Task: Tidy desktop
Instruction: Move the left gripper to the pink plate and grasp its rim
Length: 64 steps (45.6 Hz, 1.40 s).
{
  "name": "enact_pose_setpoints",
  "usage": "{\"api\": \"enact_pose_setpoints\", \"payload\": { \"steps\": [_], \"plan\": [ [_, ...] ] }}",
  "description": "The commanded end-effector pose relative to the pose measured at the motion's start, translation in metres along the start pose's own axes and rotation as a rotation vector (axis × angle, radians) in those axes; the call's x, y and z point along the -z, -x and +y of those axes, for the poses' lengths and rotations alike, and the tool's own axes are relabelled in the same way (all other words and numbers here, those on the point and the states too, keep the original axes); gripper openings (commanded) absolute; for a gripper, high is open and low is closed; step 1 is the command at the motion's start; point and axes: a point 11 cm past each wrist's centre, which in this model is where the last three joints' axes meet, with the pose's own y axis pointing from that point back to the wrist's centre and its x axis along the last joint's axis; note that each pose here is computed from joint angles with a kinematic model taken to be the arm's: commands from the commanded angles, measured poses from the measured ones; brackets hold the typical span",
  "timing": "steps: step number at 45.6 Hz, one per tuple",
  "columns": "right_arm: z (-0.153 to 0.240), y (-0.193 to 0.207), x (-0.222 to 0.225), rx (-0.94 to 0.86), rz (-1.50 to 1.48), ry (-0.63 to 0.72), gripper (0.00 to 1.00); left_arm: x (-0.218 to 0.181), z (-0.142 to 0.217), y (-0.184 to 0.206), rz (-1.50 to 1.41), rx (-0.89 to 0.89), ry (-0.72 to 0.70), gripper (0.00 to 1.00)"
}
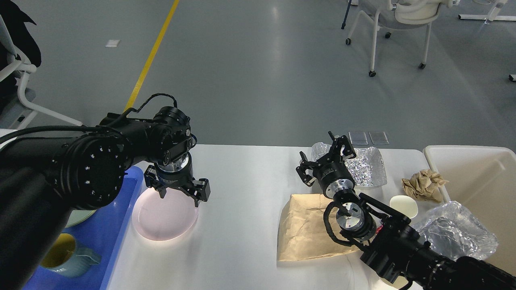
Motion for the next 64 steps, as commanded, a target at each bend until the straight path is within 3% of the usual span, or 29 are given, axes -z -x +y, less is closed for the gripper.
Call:
{"api": "enact_pose_setpoints", "payload": {
  "steps": [1, 21, 39, 46, 64],
  "plan": [
    [0.0, 0.0, 0.0, 0.0, 0.0, 0.0, 1.0, -0.011, -0.022, 0.013, -0.021, 0.041, 0.004, 0.96],
    [0.0, 0.0, 0.0, 0.0, 0.0, 0.0, 1.0, -0.004, -0.059, 0.038, -0.02, 0.116, -0.032, 0.94],
    [0.0, 0.0, 0.0, 0.0, 0.0, 0.0, 1.0, 0.0, -0.077, 0.025, 0.028, -0.088, -0.035, 0.93],
    [0.0, 0.0, 0.0, 0.0, 0.0, 0.0, 1.0, -0.003, -0.084, 0.028, 0.043, -0.098, -0.017, 0.86],
    [0.0, 0.0, 0.0, -0.001, -0.001, 0.0, 1.0, -0.01, -0.084, 0.031, 0.072, -0.076, 0.032, 0.41]
  ]
}}
